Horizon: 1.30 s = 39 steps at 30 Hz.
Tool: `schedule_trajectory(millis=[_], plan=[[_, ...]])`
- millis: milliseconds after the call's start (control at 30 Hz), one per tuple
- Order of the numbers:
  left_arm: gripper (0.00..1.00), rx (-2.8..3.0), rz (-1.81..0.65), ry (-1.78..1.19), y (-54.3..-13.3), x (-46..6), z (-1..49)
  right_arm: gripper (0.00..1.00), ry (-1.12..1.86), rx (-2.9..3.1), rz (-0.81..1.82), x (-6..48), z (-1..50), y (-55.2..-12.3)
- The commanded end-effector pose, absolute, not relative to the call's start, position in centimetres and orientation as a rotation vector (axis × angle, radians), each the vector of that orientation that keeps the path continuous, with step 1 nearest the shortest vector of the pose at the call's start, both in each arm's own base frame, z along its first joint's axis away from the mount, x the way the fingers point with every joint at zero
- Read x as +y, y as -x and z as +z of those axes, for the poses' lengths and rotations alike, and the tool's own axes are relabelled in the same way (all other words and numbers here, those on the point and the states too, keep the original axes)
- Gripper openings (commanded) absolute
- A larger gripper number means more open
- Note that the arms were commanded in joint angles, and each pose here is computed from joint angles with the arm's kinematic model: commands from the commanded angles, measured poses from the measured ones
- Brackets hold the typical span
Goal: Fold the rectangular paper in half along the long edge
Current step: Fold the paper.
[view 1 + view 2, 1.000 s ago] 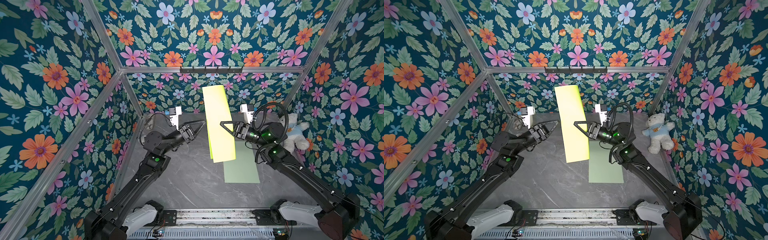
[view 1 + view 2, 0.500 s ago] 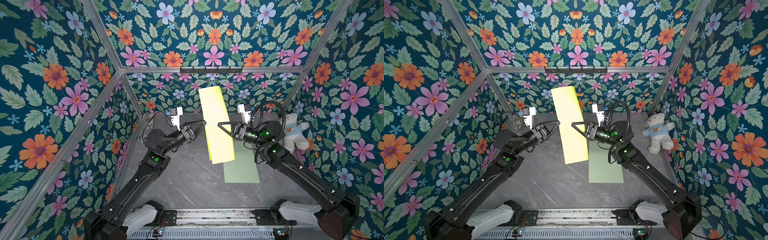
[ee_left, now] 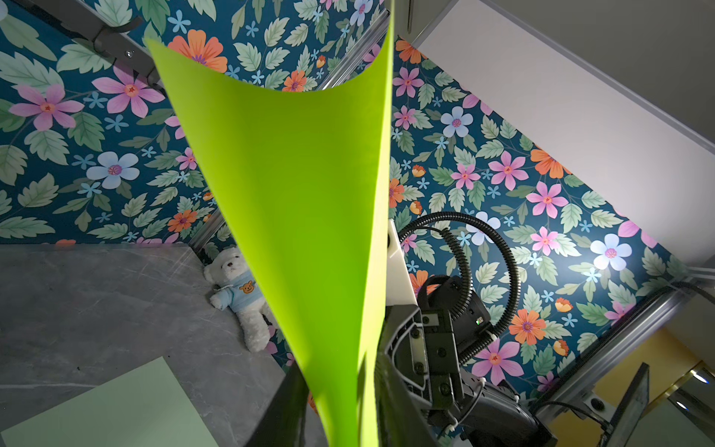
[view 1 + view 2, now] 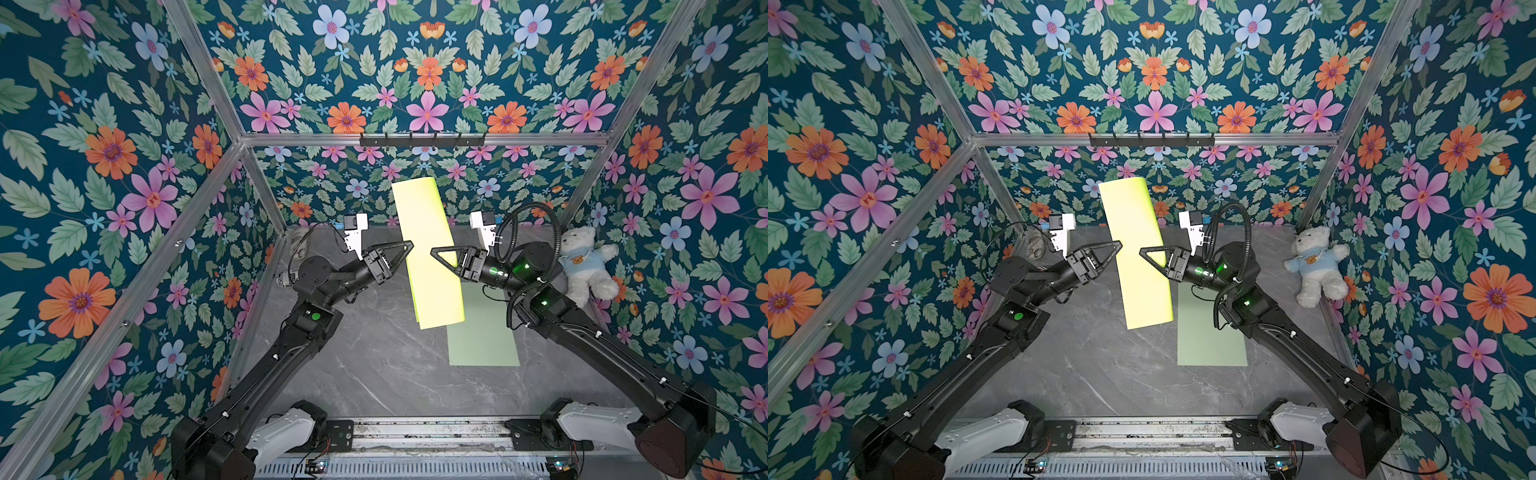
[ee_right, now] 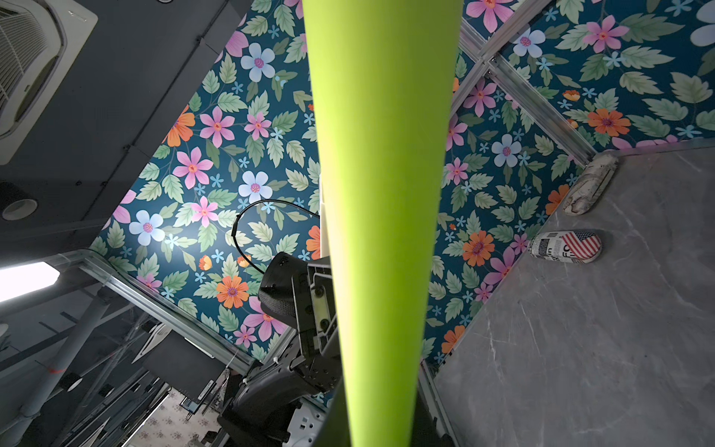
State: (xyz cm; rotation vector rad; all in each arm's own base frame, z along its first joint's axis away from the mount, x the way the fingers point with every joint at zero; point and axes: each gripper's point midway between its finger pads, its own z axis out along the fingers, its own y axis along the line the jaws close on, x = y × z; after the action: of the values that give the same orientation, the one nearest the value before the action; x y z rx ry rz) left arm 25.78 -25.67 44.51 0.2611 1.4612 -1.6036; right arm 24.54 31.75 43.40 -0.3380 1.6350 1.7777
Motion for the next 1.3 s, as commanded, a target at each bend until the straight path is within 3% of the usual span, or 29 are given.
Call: schedule_trajectory(millis=[0, 133, 600, 1100, 1267], plan=[[0.21, 1.420, -1.617, -0.291, -25.3, -25.7, 45.3, 0.16, 0.330, 1.618, 1.732, 31.5, 43.7, -24.9], [0.14, 1.430, -1.622, -0.288, -25.4, -25.7, 44.9, 0.16, 0.330, 1.621, 1.717, 31.5, 43.7, -25.0], [0.14, 1.461, -1.633, -0.285, -25.9, -26.2, 44.2, 0.16, 0.328, 1.651, 1.617, 31.7, 43.4, -25.1], [0.23, 1.477, -1.642, -0.286, -26.1, -26.5, 44.0, 0.16, 0.304, 1.679, 1.533, 31.7, 42.8, -25.8], [0.14, 1.477, -1.643, -0.291, -26.0, -26.5, 43.9, 0.16, 0.301, 1.691, 1.502, 31.8, 42.5, -26.0]])
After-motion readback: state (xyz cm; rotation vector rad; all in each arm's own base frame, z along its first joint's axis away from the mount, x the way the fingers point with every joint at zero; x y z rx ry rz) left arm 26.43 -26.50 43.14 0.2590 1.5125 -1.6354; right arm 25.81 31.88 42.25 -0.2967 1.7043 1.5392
